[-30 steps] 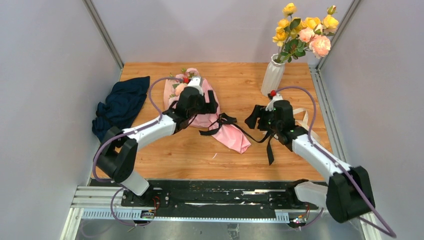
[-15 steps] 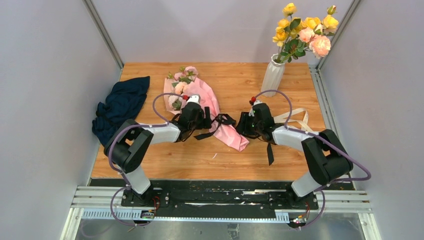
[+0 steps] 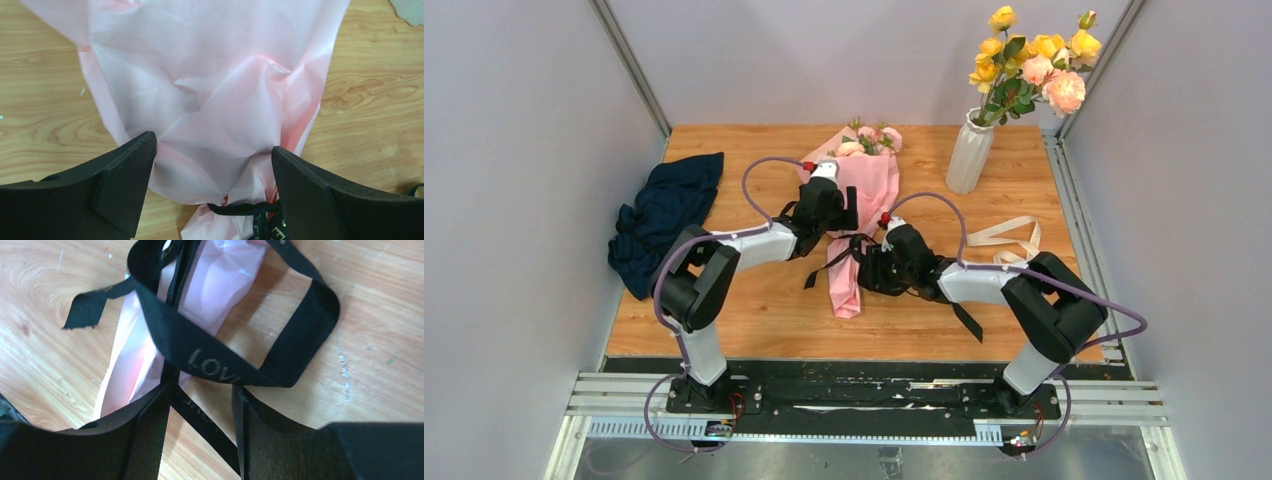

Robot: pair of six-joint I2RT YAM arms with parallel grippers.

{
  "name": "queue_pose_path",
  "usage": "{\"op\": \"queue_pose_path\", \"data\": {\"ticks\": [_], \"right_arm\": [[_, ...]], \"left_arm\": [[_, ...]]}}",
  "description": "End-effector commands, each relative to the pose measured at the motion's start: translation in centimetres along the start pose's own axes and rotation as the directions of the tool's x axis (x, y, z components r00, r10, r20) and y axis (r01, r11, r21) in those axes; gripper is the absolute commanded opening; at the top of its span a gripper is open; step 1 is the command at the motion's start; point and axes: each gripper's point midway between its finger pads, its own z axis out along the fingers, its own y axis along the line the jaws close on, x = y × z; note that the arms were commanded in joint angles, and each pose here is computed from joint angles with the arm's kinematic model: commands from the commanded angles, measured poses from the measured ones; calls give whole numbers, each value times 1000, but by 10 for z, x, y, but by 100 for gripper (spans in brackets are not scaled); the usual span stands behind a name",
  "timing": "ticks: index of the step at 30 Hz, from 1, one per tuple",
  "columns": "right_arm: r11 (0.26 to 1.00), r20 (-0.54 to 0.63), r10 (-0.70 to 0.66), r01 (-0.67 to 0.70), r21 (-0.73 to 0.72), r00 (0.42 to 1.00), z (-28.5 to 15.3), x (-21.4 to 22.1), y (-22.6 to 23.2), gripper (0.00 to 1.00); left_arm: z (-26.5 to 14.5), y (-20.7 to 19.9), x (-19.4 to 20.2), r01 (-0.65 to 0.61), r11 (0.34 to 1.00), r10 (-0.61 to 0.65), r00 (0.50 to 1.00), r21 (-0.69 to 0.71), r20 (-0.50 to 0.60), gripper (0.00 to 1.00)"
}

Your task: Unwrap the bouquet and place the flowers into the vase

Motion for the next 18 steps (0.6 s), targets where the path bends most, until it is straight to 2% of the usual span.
{"op": "queue_pose_path", "data": {"ticks": [1, 5, 9, 11, 13, 18], "right_arm": [[1000, 12, -12, 11, 19, 1000, -2, -4, 6, 52], [999, 86, -24, 22, 27, 996, -24, -29, 8, 52], [999, 156, -37, 37, 0, 987, -48, -55, 18, 53], [999, 169, -43, 46, -15, 985, -55, -61, 22, 53], [998, 175, -51, 55, -18, 983, -58, -65, 22, 53], [997, 158, -58, 64, -35, 986, -56, -64, 21, 54]], "left_arm": [[-14, 2, -19, -31, 1000, 31, 999, -1, 25, 89], [-49, 18, -23, -85, 995, 86, 996, -44, 29, 89], [-76, 49, -5, -162, 977, 160, 987, -141, -30, 89], [-86, 50, 21, -278, 958, 265, 952, -67, -155, 92], [-97, 45, 35, -338, 941, 332, 918, 12, -218, 99], [-131, 46, 52, -466, 882, 469, 853, 71, -229, 100]]}}
